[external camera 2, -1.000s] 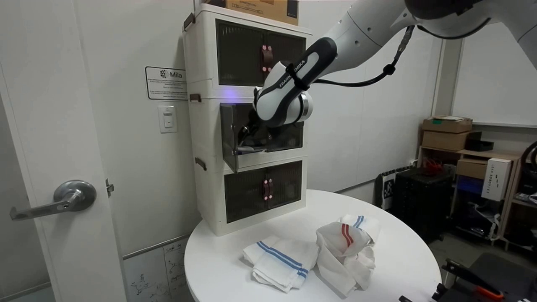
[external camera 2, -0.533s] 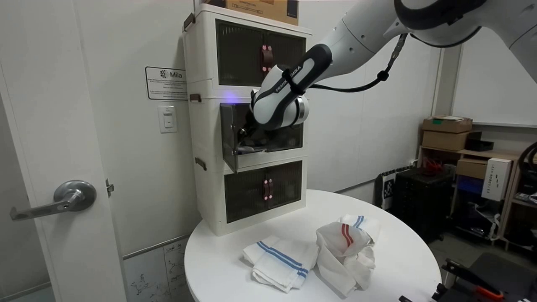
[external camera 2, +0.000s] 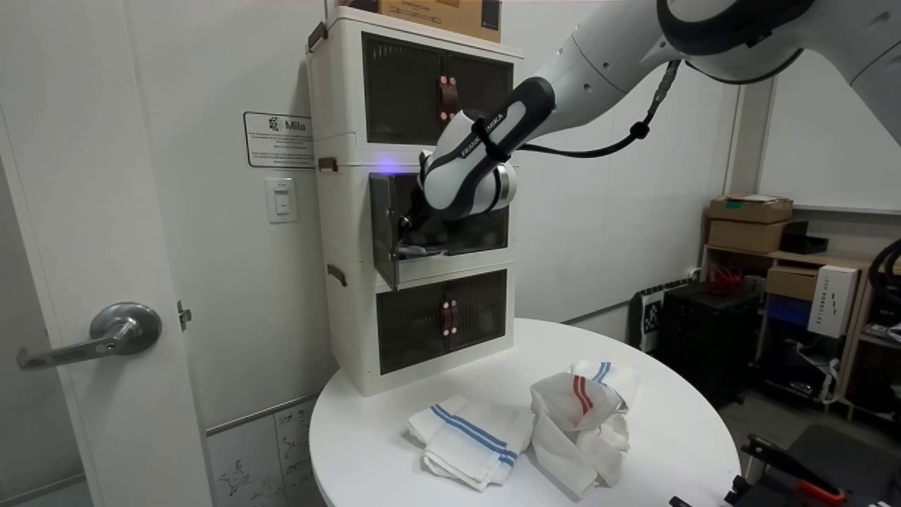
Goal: Remove one towel from the middle cabinet
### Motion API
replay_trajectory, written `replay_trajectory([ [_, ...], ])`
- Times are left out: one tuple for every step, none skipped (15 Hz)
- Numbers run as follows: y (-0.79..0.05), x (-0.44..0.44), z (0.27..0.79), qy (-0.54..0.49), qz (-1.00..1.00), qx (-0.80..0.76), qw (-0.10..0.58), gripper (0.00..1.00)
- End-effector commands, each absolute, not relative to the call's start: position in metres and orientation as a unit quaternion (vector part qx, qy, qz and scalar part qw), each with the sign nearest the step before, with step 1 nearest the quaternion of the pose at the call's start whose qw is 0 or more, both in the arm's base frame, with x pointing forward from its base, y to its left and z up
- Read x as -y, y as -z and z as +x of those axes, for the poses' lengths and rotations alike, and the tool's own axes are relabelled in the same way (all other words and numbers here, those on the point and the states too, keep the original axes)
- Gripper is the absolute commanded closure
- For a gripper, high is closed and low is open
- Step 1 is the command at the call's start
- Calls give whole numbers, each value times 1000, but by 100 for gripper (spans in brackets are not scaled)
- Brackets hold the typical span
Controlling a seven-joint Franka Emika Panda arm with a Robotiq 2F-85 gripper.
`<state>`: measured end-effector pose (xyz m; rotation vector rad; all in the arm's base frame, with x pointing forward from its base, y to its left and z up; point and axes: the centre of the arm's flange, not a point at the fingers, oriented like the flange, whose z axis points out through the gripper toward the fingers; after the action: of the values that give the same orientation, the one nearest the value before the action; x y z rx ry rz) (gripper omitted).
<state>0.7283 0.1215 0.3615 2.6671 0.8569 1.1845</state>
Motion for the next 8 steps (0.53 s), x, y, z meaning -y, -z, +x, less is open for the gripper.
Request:
replay_trajectory([
  [-363, -124, 738, -390, 873, -287, 53, 1],
  [-363, -125, 738, -390, 874, -286, 48, 0],
  [-362, -127, 738, -390, 876, -283, 35, 0],
  [-362, -131, 737, -390, 878, -277, 12, 0],
  [-362, -134, 736, -391, 879, -272, 0, 0],
  [-362, -139, 734, -383, 884, -266, -15, 0],
  [-361, -142, 733, -377, 889, -258, -22, 0],
  [-360, -143, 732, -370, 894, -252, -25, 0],
])
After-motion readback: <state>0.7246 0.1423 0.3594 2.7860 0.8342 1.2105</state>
